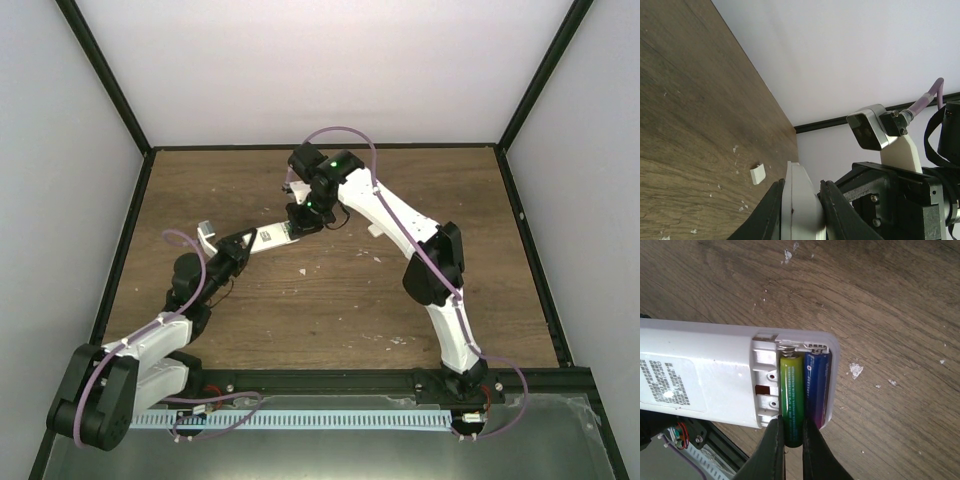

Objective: Load the batteries into the remote control

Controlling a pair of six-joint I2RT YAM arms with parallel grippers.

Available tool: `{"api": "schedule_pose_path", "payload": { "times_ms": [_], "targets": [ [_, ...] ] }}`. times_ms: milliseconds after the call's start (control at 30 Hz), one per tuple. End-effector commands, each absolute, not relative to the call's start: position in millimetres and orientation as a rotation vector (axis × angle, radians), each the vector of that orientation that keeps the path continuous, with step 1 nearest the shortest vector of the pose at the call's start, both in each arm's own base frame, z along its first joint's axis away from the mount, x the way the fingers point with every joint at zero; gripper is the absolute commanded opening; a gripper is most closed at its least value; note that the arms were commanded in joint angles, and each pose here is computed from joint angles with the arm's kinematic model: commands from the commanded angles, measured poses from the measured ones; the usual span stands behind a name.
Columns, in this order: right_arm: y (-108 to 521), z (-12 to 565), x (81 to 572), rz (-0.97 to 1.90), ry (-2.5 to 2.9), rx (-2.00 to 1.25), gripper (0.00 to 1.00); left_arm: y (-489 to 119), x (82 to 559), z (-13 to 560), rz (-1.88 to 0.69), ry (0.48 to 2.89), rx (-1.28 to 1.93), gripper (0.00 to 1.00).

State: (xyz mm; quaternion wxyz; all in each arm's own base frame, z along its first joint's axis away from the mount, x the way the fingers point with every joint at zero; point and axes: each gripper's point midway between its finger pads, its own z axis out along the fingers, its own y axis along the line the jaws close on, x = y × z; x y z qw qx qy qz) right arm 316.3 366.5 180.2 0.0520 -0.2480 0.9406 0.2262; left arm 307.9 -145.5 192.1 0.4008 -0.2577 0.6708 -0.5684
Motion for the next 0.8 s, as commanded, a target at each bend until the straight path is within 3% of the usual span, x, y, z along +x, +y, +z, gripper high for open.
{"api": "schedule_pose_path", "payload": {
  "times_ms": [0,767],
  "targets": [
    [373.2,188.1,328.6,0.698,2.811,-0.739,0.03,-150.1,309.7,228.9,-1.507,1.592,-0.583,0.00],
    [369.5,213.2,336.6,0.691,2.723,-0.729,0.14,-149.0,311.3,230.2,-1.507,1.589,-0.599,0.00]
  ]
}}
